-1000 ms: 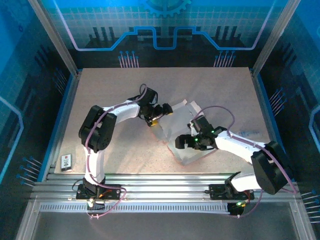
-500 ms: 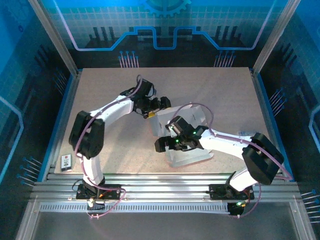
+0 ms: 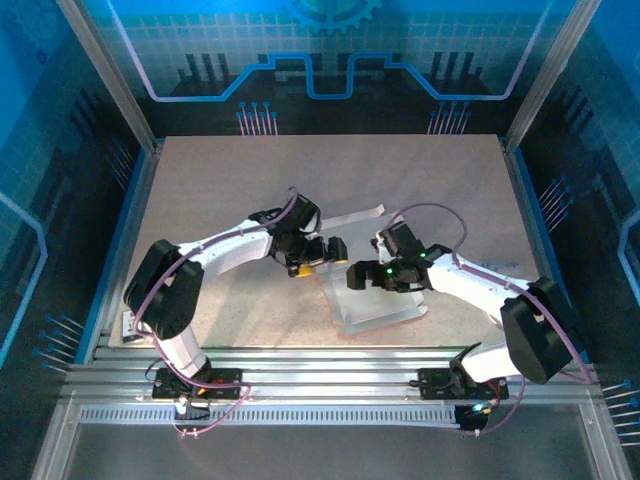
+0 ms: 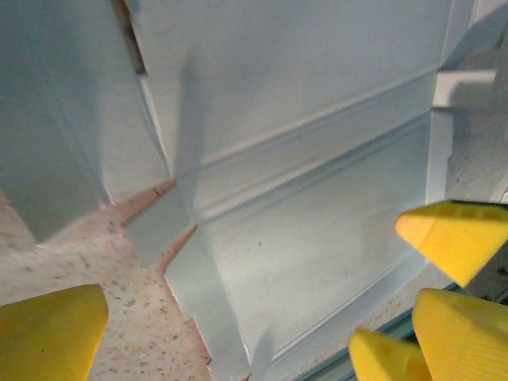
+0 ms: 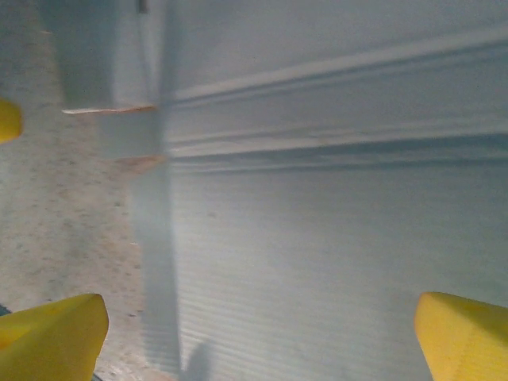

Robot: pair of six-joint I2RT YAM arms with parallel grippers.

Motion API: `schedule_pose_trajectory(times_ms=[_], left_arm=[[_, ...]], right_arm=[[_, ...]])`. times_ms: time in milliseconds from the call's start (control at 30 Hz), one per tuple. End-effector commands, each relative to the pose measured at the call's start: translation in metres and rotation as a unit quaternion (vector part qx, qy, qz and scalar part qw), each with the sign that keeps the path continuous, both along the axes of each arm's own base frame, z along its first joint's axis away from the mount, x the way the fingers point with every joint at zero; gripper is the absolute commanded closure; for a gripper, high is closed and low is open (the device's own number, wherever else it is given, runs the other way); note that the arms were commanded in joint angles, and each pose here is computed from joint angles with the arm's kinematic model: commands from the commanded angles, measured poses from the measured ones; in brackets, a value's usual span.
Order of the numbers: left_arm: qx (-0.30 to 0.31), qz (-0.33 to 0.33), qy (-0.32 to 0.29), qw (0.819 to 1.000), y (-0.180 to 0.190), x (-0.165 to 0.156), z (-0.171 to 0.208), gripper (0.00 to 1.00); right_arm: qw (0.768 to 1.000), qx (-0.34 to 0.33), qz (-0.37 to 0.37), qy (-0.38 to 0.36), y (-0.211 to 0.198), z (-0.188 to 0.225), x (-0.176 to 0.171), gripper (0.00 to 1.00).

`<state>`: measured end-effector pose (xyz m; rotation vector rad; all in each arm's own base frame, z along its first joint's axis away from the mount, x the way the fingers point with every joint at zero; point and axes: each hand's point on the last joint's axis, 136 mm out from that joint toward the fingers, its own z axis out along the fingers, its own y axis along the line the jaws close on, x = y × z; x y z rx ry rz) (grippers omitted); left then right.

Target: Fold the paper box

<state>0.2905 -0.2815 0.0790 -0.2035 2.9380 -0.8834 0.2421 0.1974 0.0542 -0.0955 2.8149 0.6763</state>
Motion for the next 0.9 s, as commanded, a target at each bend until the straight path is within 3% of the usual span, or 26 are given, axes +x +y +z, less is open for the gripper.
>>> schedule_pose_trajectory(times_ms=[0, 267, 600, 667, 867], left_arm=[[0.013, 0.02, 0.017, 1.0, 0.001, -0.003, -0.019, 0.01], [0.025, 0.004, 0.031, 0.999, -0.009, -0.011, -0.032, 0.01], [-0.002, 0.007, 0.014, 1.0, -0.026, 0.003, -0.026, 0.03], [-0.006, 0.009, 0.009, 1.0, -0.028, 0.005, -0.023, 0.06], [0.008, 0.007, 0.007, 1.0, -0.025, 0.007, -0.023, 0.3]], right_arm=[[1.0, -0.004, 0.005, 0.025, -0.01, -0.011, -0.014, 0.0], [0.999, -0.009, -0.01, 0.048, -0.016, -0.027, -0.02, 0.0], [0.999, -0.007, -0.012, 0.053, -0.017, -0.032, -0.023, 0.0], [0.998, -0.008, -0.012, 0.055, -0.017, -0.033, -0.024, 0.0], [0.998, -0.006, -0.014, 0.056, -0.017, -0.035, -0.025, 0.0]])
